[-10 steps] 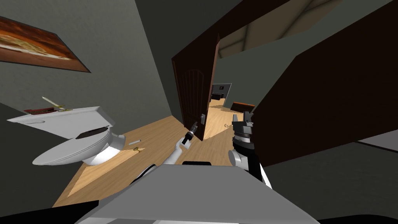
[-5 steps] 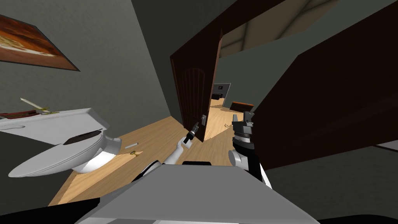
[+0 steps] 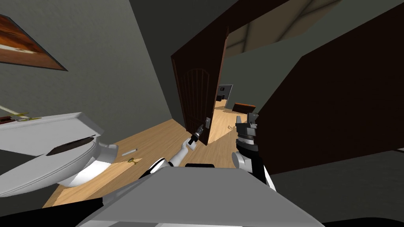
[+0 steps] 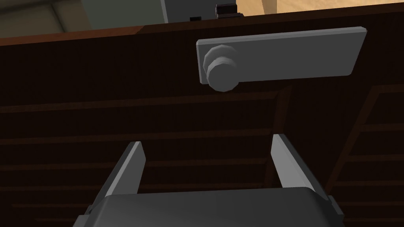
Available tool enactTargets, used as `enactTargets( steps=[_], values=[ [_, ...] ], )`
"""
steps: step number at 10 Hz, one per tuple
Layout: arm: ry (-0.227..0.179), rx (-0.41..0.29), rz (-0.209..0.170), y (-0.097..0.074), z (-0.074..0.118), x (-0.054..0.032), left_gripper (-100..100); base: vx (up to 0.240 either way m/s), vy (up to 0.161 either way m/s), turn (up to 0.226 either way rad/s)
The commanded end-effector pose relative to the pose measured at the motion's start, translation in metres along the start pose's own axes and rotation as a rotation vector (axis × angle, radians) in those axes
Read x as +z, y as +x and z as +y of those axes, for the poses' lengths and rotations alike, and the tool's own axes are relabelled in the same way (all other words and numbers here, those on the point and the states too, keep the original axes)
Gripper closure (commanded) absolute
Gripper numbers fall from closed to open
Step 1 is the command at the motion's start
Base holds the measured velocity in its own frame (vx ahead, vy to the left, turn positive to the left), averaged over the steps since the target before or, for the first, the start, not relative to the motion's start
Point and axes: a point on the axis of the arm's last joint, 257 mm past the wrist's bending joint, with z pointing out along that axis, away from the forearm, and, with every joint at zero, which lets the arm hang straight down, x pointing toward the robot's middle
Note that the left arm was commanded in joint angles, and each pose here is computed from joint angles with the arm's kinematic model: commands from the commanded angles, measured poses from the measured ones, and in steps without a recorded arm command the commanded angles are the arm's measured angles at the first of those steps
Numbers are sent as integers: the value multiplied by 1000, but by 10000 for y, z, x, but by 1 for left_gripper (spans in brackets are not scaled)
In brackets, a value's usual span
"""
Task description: Push the door open
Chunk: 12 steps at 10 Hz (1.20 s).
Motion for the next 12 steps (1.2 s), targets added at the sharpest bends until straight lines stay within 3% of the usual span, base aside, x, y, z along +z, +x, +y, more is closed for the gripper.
enactTargets(
  steps=[1, 4, 5, 6, 8, 12],
  values=[
    [-13, -3, 12, 76, 37, 43, -100, 101, 100, -43],
    [-36, -10, 40, 243, 102, 122, -100, 86, 88, -55],
    [-33, -9, 35, 202, 104, 112, -100, 44, 42, -13],
    [-43, 16, 22, 29, 152, 68, -100, 106, -46, -34],
    [-49, 29, 13, -71, 175, 42, -100, 160, -101, -15],
    [-48, 22, 6, -67, 173, 52, -100, 174, -107, -23]
  ],
)
